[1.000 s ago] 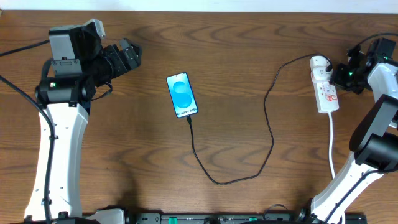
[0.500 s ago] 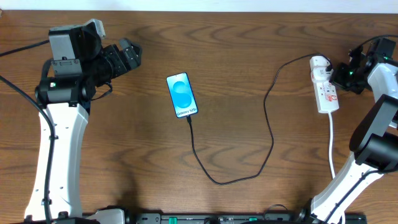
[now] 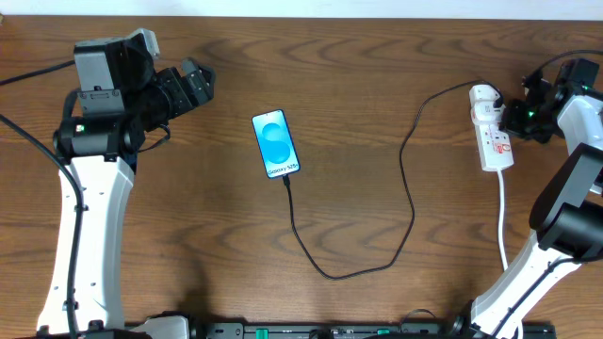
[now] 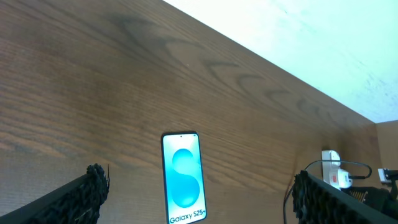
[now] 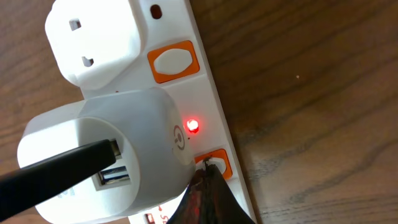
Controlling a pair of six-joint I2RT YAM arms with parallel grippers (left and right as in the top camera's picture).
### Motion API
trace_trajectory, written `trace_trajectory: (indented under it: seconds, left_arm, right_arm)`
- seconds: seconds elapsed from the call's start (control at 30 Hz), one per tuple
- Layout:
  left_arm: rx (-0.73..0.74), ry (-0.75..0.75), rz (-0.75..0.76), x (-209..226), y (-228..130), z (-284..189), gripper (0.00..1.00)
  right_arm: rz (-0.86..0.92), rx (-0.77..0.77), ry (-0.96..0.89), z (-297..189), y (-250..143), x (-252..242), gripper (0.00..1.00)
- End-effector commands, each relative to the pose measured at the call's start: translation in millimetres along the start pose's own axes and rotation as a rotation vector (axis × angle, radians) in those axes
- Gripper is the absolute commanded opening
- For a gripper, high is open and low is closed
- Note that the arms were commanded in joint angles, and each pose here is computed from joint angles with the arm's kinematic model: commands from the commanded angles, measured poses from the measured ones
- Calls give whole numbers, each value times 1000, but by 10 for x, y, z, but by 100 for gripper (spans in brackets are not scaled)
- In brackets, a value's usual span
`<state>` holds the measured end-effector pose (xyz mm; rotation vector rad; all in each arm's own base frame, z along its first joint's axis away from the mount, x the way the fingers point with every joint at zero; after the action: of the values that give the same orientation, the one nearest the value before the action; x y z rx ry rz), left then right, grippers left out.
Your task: Plug charger to phone and switch on socket
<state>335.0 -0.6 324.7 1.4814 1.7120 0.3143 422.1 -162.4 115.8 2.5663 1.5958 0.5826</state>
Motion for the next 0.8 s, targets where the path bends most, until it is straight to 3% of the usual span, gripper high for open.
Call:
trace_trajectory:
  seconds: [0.0,0.43,0.77]
  left_arm:
    - [-5,12,7,19,4,-9,96]
    - [-5,12,7,19,4,-9,96]
    - [-5,12,7,19,4,-9,96]
  right_arm:
    - [-108,186,312,400,-367,548,1]
    - [-8,31,258,44,31,214,1]
    - [-135,-13,261,-24,90,216,1]
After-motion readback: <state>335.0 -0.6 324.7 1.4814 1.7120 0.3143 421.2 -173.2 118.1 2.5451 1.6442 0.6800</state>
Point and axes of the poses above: each gripper's point midway between its finger pads, its own z axis out along the fingers, its own x axis along the line the jaws close on, y = z × x, the point moved 10 cm from there along -z, back along the fingers, and after that the axes turned 11 degrees about z, right-handed, at the moved point
